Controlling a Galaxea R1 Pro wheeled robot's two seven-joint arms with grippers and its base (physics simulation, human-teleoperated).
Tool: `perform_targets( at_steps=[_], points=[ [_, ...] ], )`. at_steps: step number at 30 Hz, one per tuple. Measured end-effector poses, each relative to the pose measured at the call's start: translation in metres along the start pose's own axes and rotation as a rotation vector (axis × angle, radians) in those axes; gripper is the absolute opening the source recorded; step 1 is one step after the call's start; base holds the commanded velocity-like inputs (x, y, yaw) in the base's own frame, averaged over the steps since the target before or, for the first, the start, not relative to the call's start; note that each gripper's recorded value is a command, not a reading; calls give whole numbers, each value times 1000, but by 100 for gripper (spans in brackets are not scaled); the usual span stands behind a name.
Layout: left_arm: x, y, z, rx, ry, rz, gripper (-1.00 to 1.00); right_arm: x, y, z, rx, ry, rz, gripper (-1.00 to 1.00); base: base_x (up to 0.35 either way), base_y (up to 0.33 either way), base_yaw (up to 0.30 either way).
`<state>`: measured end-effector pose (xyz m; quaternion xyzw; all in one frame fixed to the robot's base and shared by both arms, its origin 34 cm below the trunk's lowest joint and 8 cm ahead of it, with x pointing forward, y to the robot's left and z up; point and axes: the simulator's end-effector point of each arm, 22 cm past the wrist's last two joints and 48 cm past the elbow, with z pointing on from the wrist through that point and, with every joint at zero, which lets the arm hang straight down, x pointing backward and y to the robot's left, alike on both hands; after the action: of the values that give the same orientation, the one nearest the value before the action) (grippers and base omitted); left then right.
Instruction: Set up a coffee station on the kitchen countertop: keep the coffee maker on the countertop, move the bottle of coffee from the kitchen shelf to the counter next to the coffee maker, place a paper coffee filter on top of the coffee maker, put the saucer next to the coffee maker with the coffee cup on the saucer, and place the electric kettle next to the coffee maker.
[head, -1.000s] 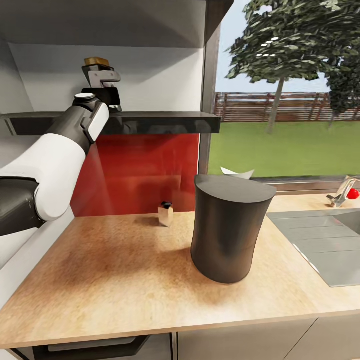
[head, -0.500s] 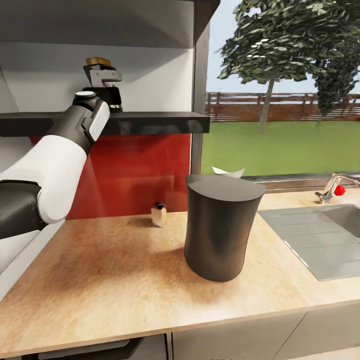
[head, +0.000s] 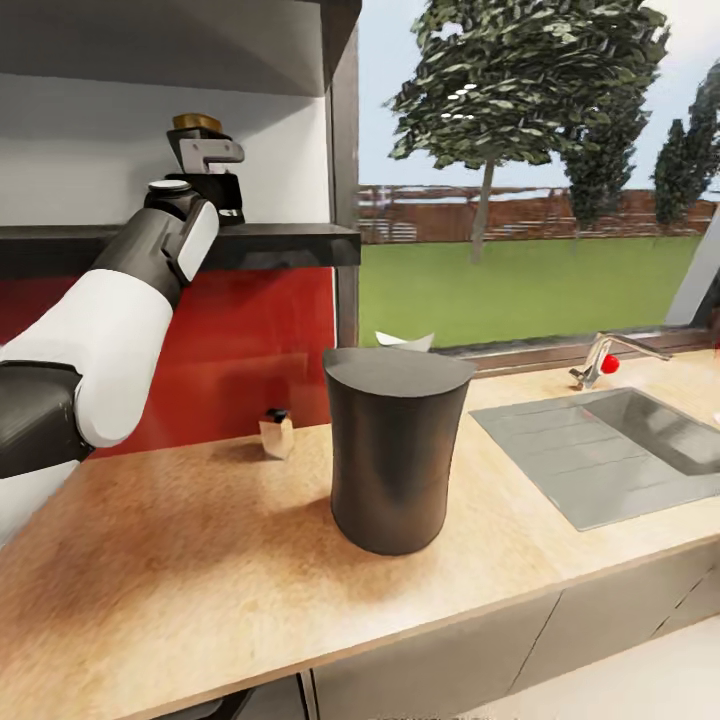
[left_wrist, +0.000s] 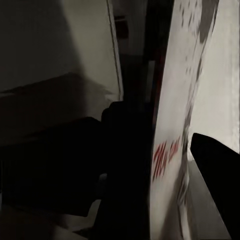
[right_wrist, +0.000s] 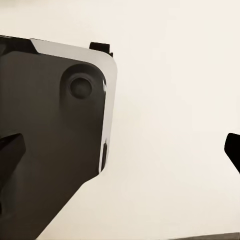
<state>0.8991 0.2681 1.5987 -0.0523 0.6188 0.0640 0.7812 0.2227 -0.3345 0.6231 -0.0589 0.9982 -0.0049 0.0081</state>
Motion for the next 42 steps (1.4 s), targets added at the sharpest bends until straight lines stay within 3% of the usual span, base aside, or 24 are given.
perform_targets(
  at_steps=[14, 42],
  points=[
    [0, -1, -1, 0, 3, 4, -100, -2, 1, 0, -1, -6, 1, 100, -157, -47, -262],
    [-3, -5, -3, 8, 2, -13, -100, -6, 5, 0, -8, -17, 6, 100, -1, 0, -42]
  ],
)
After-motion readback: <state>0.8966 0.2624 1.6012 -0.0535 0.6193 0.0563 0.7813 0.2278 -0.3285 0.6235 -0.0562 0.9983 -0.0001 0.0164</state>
